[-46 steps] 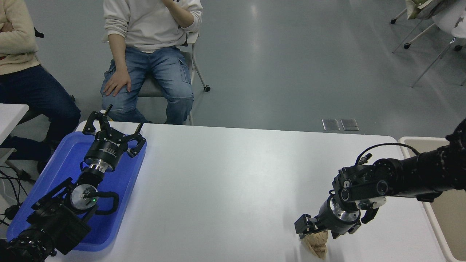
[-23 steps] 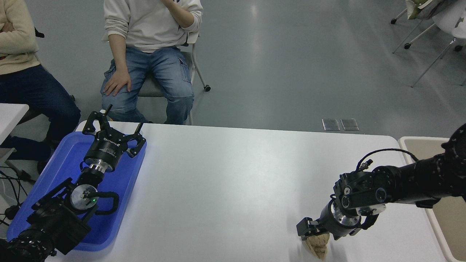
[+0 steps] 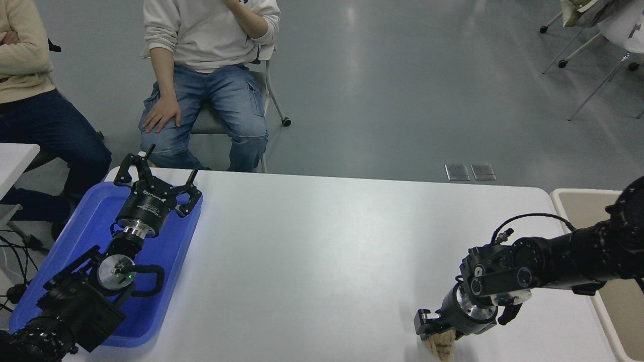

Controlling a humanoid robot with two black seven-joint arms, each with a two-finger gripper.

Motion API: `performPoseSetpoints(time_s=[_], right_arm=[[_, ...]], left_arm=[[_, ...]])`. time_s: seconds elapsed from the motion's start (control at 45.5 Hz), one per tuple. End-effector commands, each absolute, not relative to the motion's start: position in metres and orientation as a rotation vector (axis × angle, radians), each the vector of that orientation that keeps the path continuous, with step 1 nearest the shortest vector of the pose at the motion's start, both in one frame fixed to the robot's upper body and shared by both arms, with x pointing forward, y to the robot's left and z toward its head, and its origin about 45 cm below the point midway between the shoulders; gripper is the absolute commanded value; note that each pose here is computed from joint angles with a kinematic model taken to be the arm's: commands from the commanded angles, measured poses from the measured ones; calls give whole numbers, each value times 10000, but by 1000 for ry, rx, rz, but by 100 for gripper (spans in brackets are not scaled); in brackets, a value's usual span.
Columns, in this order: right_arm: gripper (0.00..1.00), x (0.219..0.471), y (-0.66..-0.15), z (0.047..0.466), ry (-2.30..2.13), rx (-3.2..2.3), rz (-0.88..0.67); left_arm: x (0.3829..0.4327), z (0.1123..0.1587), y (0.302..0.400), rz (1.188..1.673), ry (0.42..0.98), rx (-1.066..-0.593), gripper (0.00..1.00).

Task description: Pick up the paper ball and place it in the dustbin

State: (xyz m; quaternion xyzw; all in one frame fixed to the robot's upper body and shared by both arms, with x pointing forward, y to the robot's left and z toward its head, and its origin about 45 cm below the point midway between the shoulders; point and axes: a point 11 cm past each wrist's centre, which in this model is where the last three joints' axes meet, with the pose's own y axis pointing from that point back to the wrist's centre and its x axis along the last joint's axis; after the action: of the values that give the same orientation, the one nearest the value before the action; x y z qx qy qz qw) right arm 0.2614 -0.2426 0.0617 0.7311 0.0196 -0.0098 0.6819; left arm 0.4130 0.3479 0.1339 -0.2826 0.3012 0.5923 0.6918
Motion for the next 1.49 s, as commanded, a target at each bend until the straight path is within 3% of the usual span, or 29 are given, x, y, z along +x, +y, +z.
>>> performPoseSetpoints(time_s=[0.0, 0.198, 0.352, 0.879, 1.187, 1.473], right_arm=[[0, 2587, -2445, 615, 46, 1639, -45], [0, 2577, -2474, 684, 82, 1633, -68], [0, 2717, -2578, 924, 91, 1634, -103], [0, 3024, -2930, 2260, 85, 1639, -265], [0, 3456, -3049, 3281, -145, 1596, -90], [0, 3631, -3085, 4198, -336, 1558, 81]], left_arm=[[4129, 1338, 3477, 1323, 673, -630, 100], [4130, 1340, 3480, 1324, 673, -633, 100], [4130, 1338, 3480, 1325, 673, -631, 100], [4130, 1339, 3479, 1324, 673, -631, 100], [4130, 1340, 3480, 1324, 673, -633, 100], [4130, 1339, 3479, 1324, 673, -631, 100]])
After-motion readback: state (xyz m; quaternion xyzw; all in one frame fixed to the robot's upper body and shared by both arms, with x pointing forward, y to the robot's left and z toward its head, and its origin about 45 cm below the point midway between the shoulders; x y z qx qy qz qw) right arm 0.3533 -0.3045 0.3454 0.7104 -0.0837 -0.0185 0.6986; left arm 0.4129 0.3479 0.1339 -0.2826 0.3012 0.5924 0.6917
